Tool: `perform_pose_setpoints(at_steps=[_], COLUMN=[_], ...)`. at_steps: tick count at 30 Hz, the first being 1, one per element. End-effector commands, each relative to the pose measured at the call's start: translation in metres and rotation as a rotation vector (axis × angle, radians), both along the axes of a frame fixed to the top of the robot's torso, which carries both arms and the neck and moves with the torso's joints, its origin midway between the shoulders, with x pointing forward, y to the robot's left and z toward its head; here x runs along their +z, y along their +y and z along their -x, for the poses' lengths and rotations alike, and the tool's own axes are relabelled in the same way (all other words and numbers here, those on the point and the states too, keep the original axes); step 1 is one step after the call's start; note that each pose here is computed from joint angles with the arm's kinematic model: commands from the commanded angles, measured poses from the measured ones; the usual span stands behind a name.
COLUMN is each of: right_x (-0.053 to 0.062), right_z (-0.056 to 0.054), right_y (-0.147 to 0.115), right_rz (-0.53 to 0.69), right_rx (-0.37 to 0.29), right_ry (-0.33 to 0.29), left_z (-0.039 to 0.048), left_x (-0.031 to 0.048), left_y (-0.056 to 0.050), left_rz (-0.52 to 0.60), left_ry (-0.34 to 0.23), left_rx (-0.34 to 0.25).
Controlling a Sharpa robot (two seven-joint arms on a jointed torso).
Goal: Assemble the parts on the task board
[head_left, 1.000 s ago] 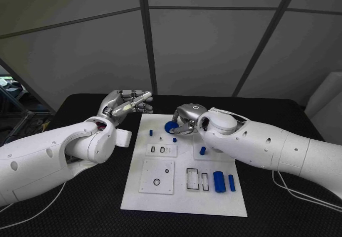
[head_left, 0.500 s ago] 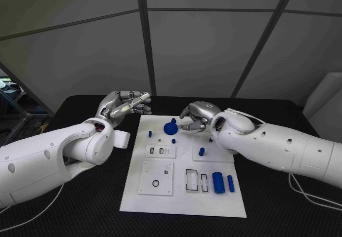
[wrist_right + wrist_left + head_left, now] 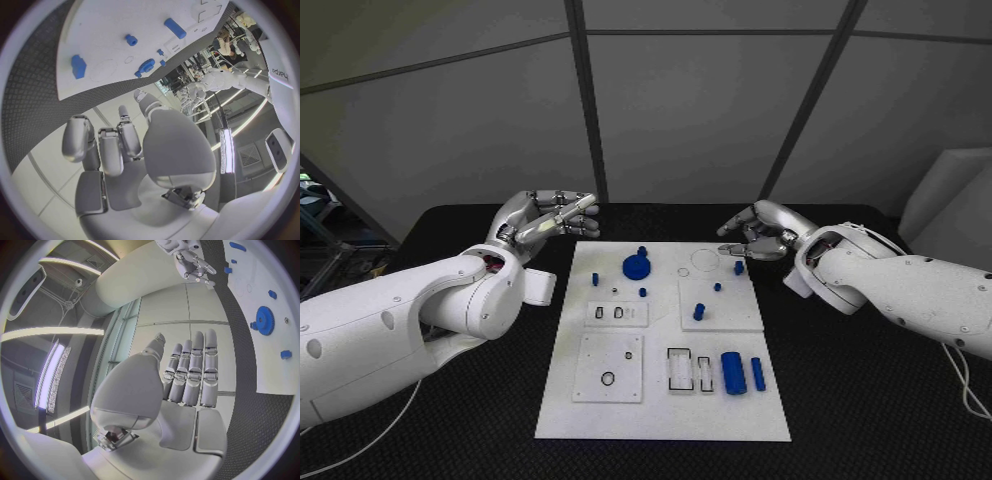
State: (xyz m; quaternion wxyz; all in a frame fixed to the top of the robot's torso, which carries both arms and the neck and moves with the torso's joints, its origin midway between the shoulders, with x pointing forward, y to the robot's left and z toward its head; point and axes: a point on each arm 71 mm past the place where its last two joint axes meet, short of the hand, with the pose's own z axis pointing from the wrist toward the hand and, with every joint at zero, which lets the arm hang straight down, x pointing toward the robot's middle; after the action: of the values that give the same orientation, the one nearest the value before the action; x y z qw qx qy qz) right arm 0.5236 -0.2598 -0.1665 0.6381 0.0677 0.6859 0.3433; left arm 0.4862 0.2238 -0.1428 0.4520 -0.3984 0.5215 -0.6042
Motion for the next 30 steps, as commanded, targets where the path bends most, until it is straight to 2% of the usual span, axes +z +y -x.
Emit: perform_pose_setpoints(at_steps=[1, 8, 16, 30], right_x=[0.000, -0.003, -0.011, -0.035], right_z=[-0.001, -0.005, 0.001, 0.006], right_y=[-0.010, -0.026, -0.029, -0.032], right_rz=[-0.078, -0.028, 0.005, 0.059], right_rx=[0.015, -0.007, 0.014, 0.011], right_ry=[0.036, 0.034, 0.062, 0.108], left_z=[0.0003, -0.0001, -0.0008, -0.0013], left_x=[0.0007, 0.0002, -0.0006, -0.0008], left_y=[-0.003, -0.004, -0.004, -0.004], left_rz=[-0.008, -0.010, -0.010, -0.010], left_ry=[-0.008, -0.008, -0.007, -0.010], left_rx=[-0.032, -0.038, -0.040, -0.037])
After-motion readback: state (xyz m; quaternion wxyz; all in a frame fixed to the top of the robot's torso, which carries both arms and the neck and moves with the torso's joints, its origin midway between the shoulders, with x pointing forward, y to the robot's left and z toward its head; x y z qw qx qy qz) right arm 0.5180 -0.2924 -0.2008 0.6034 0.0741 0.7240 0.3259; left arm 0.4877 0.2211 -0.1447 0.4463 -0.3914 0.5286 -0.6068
